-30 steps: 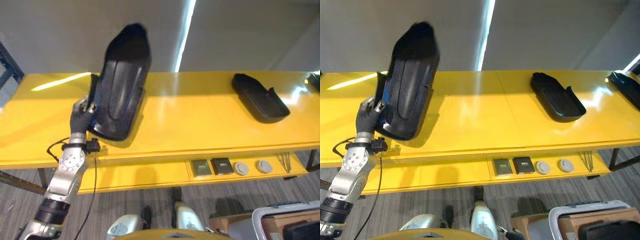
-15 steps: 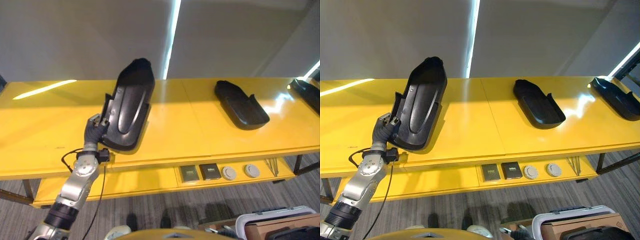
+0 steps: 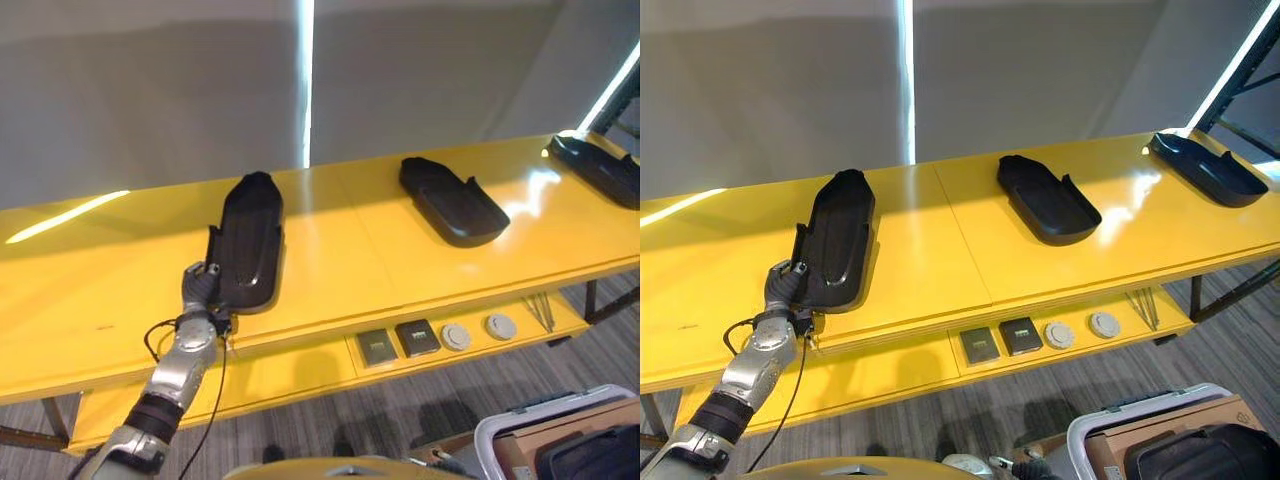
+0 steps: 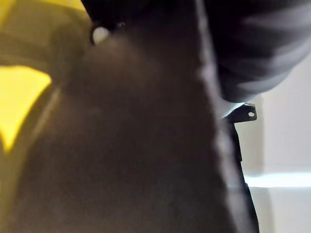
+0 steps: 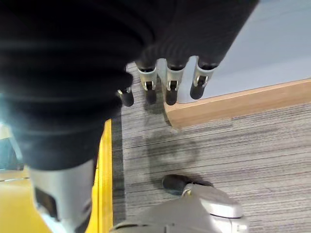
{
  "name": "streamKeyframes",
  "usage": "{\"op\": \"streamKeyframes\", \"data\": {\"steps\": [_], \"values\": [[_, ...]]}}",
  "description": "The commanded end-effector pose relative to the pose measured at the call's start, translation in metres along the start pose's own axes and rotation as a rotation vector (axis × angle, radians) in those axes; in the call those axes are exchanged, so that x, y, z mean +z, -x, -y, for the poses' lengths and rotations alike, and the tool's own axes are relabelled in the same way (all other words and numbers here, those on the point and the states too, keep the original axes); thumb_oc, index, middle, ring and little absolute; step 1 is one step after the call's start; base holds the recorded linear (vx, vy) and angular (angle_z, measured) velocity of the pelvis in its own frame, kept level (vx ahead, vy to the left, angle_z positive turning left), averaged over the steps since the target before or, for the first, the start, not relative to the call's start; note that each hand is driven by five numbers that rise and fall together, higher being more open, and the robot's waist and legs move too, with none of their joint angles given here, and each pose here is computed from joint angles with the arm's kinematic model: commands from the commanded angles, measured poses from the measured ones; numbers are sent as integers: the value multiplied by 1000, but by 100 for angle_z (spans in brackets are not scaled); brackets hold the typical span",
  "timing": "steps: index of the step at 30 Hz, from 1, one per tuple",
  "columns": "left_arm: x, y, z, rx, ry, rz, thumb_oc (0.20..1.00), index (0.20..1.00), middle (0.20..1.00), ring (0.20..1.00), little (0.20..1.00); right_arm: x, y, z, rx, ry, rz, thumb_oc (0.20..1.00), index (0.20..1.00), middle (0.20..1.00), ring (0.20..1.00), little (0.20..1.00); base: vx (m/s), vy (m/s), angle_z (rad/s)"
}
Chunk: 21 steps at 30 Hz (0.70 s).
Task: Move parts from the plastic box to the shelf.
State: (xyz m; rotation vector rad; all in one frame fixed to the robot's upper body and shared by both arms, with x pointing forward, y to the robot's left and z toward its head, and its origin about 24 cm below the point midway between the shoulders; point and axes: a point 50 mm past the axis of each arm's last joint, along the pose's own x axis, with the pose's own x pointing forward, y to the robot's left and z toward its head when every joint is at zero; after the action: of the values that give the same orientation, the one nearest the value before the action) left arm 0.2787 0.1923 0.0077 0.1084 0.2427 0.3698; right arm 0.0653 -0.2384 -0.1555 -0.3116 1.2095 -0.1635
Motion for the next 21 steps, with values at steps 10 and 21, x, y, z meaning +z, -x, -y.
{"op": "streamKeyframes", "data": {"steps": [10, 21], "values": [[-6, -18, 1, 115, -191, -18, 200, 200, 200, 200, 200, 7, -1, 5, 5, 78, 47, 1000, 1000, 1000, 1000, 1000, 11, 2, -1], [-21, -17, 4, 119, -173, -72, 1000, 1000, 1000, 1000, 1000, 9, -1, 1, 23, 121, 47, 1000, 1000, 1000, 1000, 1000, 0, 0, 0]]}}
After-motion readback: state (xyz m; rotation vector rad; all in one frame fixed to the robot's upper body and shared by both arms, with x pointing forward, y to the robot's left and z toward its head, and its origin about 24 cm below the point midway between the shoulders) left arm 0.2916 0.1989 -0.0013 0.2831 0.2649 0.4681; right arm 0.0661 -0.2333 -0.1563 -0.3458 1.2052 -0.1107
